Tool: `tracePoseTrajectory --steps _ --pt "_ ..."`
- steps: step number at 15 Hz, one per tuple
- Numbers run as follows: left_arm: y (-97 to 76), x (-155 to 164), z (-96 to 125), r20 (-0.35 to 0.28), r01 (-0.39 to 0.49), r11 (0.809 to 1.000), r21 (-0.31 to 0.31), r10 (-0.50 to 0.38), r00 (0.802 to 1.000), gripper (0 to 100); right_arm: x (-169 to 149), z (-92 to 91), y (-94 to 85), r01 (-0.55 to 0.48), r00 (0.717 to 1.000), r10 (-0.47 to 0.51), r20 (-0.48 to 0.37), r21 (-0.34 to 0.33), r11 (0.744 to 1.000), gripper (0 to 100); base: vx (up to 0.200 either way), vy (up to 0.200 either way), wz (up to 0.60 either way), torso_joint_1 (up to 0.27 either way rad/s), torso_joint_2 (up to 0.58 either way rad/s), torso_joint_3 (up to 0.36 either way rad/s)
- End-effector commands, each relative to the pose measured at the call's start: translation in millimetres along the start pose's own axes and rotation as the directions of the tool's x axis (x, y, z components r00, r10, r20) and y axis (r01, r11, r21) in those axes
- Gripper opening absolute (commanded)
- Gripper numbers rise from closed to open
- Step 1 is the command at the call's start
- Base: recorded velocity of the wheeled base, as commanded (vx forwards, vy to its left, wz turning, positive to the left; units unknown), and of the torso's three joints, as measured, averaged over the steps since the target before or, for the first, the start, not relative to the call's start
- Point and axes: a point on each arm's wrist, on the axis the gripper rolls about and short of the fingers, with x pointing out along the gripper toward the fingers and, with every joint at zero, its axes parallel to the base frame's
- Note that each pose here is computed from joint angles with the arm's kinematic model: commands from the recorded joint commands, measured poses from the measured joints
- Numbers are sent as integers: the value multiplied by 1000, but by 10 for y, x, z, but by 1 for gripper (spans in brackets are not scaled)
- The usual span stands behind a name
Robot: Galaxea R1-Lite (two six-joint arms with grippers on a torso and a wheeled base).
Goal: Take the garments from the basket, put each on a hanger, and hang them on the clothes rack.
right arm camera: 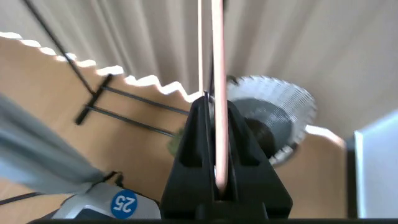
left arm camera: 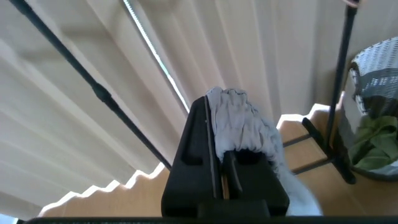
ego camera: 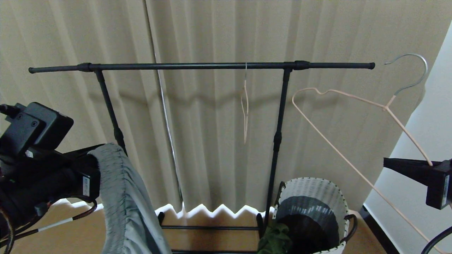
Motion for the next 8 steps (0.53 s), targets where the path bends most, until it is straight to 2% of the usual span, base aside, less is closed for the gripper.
tracePoseTrajectory --steps 1,5,8 --pt "-4 14 -6 -6 1 1000 1 -1 1000 0 -41 5 36 -30 999 30 14 -10 999 0 0 200 0 -2 7 2" --pt "-4 18 -3 -6 1 1000 1 -1 1000 0 -42 16 58 -91 996 91 14 -14 996 0 0 200 0 2 5 5" --pt "-6 37 1 -9 2 1000 1 -2 1000 0 -40 23 59 -94 995 94 15 -15 995 0 0 200 0 -1 1 5"
